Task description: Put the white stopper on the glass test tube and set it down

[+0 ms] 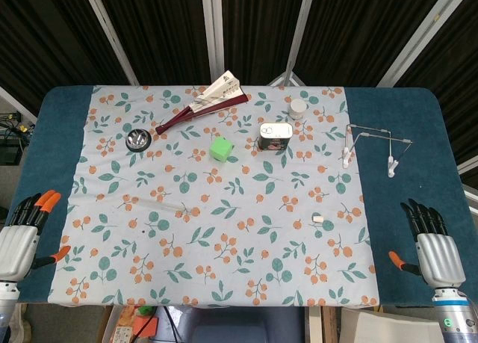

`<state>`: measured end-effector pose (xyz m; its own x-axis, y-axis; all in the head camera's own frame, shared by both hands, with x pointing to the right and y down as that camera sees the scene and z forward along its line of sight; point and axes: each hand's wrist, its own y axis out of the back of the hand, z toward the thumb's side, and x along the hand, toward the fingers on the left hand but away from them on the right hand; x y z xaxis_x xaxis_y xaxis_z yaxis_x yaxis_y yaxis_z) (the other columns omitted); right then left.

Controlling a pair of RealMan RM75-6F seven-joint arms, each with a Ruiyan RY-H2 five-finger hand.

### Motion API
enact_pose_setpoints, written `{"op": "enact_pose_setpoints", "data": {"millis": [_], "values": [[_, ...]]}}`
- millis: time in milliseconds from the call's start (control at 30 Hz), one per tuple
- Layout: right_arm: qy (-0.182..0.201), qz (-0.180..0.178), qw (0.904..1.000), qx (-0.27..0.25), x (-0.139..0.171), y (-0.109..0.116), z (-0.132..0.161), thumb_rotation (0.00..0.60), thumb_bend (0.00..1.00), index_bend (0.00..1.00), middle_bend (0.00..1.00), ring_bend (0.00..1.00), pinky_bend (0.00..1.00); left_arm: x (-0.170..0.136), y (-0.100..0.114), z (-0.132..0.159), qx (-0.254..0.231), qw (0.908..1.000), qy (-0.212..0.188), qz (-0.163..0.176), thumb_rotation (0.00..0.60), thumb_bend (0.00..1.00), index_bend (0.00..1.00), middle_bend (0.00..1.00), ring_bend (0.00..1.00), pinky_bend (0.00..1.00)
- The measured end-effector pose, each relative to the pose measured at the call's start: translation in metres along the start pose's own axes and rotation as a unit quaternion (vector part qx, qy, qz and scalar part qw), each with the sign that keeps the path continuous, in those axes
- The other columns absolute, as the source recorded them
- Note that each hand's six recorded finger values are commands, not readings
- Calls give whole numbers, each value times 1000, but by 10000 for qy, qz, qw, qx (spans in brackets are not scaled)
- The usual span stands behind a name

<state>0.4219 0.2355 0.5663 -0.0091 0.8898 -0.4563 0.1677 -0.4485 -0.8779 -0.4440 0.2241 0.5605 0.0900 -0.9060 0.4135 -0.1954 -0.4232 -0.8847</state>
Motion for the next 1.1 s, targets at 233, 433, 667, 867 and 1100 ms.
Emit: {"op": "enact_pose_setpoints", "data": {"millis": [233, 433, 667, 867, 1100], "values": [[2, -6, 10000, -29, 1, 1, 0, 600, 251, 0, 0, 0, 0, 0, -4, 1, 45, 9999, -12, -125, 600, 226, 14, 9, 0, 0], [31, -31, 10000, -73, 1, 2, 2, 600, 251, 0, 0, 0, 0, 5, -6, 3, 66, 9998, -11, -202, 600, 226, 36, 10, 0, 0], [-29, 74, 9998, -165, -1, -2, 0, 600, 251, 0, 0, 0, 0, 25, -11, 13, 274, 9988, -107, -392, 600, 226, 107, 84, 13, 0], [-50, 104, 9997, -198, -2, -3, -1, 600, 252, 0, 0, 0, 0, 61, -24, 34, 517, 9960, -262, -681, 600, 240, 238, 227, 33, 0], [-42, 104, 9998, -188, -2, -4, 0, 600, 252, 0, 0, 0, 0, 107, -54, 61, 762, 9917, -309, -989, 600, 278, 330, 292, 43, 0]]}}
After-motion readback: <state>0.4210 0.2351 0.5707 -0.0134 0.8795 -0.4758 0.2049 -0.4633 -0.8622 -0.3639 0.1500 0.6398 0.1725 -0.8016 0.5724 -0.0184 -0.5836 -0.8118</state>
